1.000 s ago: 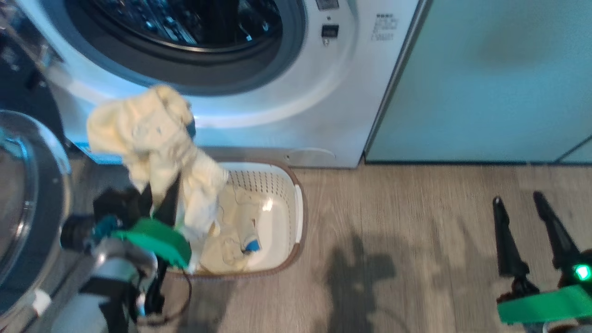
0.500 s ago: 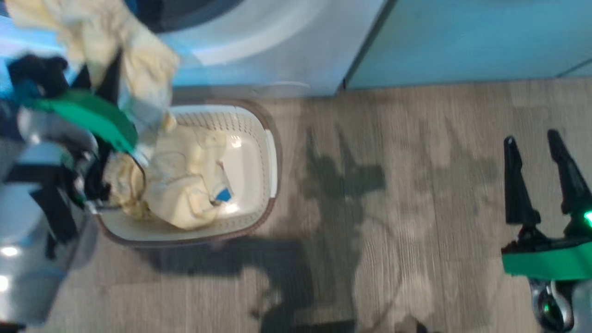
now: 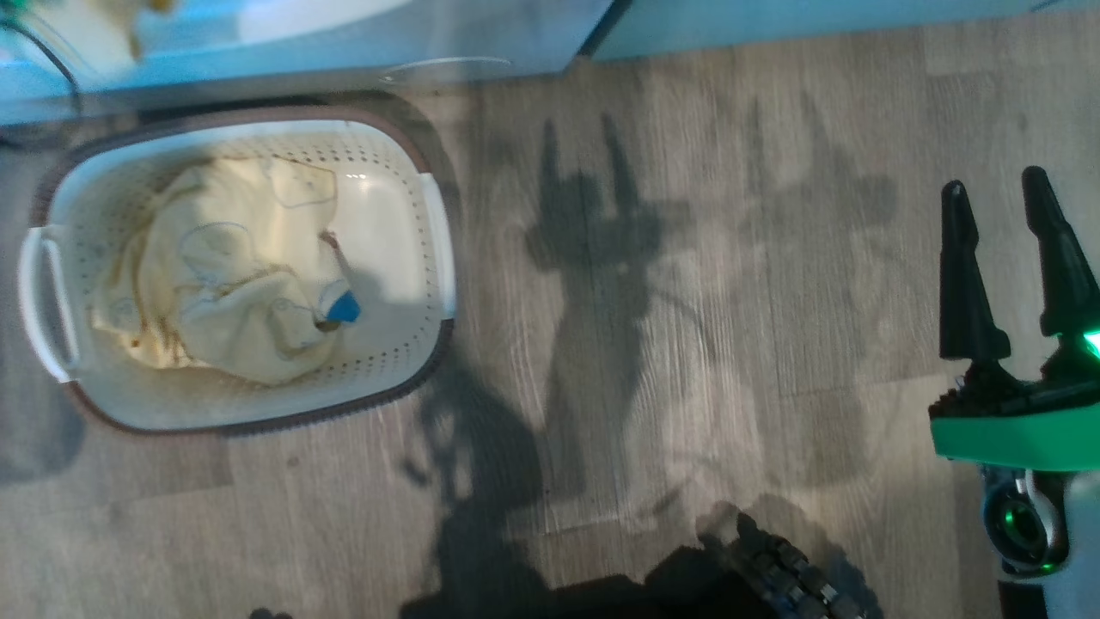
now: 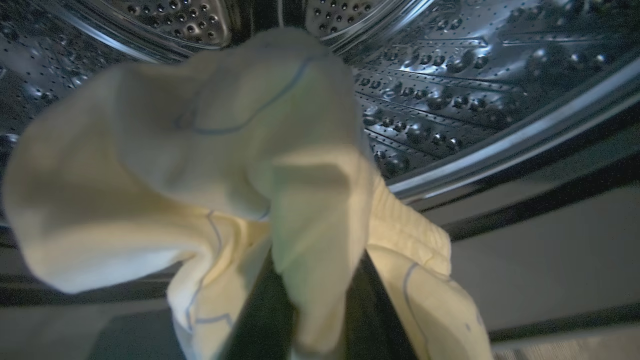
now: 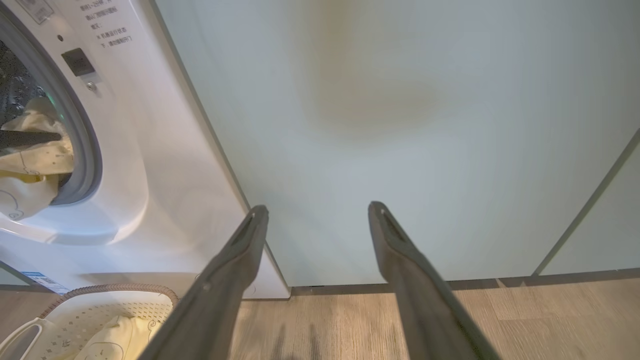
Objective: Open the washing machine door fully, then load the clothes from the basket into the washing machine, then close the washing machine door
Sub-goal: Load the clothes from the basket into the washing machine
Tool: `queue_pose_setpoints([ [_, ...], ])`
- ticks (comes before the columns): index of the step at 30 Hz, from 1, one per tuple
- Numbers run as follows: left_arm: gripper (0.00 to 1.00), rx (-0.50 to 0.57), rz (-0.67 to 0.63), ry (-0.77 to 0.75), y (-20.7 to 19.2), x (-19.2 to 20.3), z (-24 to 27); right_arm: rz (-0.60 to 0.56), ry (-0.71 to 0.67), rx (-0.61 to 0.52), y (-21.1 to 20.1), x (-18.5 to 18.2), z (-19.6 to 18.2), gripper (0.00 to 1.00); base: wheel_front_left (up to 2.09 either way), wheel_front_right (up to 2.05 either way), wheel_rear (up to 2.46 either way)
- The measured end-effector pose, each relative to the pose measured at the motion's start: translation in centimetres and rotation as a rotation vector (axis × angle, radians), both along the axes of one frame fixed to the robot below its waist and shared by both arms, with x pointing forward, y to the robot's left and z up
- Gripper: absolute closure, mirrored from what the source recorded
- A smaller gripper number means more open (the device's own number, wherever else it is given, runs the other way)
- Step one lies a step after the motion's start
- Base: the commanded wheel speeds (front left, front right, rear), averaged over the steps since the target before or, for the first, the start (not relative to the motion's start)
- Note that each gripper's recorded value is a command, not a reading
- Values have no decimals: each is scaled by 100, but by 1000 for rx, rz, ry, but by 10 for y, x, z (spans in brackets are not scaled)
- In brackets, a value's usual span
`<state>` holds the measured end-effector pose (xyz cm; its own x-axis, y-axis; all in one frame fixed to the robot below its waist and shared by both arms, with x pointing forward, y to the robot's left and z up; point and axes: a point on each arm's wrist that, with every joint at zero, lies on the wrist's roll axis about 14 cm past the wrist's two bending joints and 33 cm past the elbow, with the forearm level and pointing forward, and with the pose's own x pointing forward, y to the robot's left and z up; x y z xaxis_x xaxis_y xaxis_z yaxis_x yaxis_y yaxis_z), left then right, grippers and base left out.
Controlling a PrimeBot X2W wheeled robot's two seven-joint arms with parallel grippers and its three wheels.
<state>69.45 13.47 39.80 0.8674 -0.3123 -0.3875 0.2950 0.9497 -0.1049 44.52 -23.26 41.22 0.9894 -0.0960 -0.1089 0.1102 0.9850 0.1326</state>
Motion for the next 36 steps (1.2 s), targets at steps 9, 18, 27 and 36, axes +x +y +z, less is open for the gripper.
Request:
queue_pose_setpoints([
  [9, 100, 47, 38, -113, 8, 55, 26, -24, 33, -2, -9, -3, -10, 0, 0, 0, 0],
  [18, 100, 18, 102, -345, 10, 85, 47, -49, 56, -19, -19, -7, -15, 0, 0, 0, 0],
  [27, 0, 28, 161, -269, 27, 84, 16, -46, 52, -17, -17, -8, -12, 0, 0, 0, 0],
  [36, 0, 16, 156, -273, 22, 81, 12, -45, 48, -13, -17, -7, -12, 0, 0, 0, 0],
])
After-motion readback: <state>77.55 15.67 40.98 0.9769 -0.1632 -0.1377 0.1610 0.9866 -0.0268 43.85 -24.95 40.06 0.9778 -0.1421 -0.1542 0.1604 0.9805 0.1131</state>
